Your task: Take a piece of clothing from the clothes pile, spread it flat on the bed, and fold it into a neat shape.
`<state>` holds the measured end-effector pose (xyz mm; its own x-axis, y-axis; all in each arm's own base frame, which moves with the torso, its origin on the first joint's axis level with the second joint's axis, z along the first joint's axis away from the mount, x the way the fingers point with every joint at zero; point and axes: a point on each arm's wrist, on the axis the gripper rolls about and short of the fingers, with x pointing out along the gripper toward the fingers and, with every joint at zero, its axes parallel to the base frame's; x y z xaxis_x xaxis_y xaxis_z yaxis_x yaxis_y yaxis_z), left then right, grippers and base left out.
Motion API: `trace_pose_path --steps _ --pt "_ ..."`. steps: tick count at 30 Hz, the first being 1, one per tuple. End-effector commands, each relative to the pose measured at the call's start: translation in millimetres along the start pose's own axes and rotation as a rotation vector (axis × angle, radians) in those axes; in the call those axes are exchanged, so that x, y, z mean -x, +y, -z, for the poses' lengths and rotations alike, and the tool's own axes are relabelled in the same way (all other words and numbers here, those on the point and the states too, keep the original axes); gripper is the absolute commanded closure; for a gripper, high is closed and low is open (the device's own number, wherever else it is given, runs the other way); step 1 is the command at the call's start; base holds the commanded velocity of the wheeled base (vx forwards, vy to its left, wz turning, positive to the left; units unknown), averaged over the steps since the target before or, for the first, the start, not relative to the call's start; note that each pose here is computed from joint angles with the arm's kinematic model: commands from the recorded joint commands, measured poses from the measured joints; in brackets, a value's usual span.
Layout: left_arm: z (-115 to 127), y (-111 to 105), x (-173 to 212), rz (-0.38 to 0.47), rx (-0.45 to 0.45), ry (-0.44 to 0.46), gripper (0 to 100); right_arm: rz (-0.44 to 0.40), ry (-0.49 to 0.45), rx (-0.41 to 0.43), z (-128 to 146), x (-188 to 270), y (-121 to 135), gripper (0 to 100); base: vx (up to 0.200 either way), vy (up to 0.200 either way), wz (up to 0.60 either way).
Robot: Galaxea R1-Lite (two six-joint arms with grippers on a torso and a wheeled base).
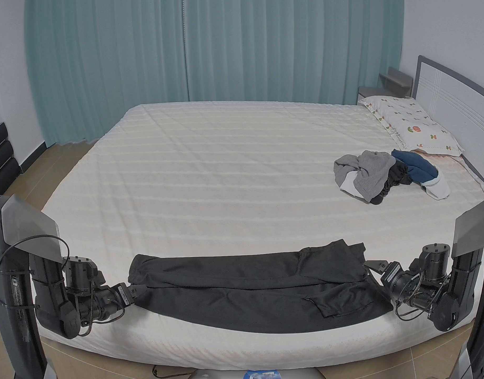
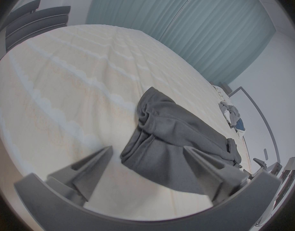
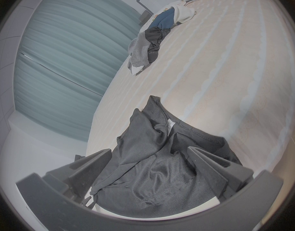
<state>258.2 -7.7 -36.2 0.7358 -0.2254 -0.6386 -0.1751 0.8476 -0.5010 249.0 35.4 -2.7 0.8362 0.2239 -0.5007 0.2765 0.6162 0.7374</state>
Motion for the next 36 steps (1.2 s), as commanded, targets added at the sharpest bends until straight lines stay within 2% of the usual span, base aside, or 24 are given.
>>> trace_pose_path --steps 1,8,11,12,14,33,34,36 --pt "9.5 4.1 5.5 -0.024 0.009 0.035 100 -0.010 -0.007 0.001 -1.0 0.0 1.0 0 0.000 0.000 0.00" --pt "15.0 4.7 16.6 -0.028 0.006 0.022 100 -0.015 -0.009 0.002 -1.1 1.9 2.3 0 0.000 0.000 0.00" --pt "17.5 5.4 20.4 -0.049 -0.028 0.018 100 -0.013 -0.009 0.001 -1.2 2.6 1.9 0 0.000 0.000 0.00" --pt "21.4 8.2 23.6 -0.082 -0.072 0.029 100 -0.014 -0.010 0.003 -1.4 2.8 2.2 0 0.000 0.000 0.00" --pt "23.8 10.2 26.8 -0.111 -0.100 0.033 100 -0.017 -0.012 0.002 -1.8 3.2 2.8 0 0.000 0.000 0.00" --pt "26.8 17.6 37.4 -0.163 -0.134 0.053 100 -0.017 -0.012 0.003 -1.8 3.7 2.8 0 0.000 0.000 0.00" --pt "26.8 17.6 37.4 -0.163 -0.134 0.053 0 -0.017 -0.012 0.002 -1.8 3.7 2.8 0 0.000 0.000 0.00" --pt "25.5 16.6 38.4 -0.160 -0.136 0.045 0 -0.017 -0.012 0.003 -1.8 3.7 2.8 0 0.000 0.000 0.00"
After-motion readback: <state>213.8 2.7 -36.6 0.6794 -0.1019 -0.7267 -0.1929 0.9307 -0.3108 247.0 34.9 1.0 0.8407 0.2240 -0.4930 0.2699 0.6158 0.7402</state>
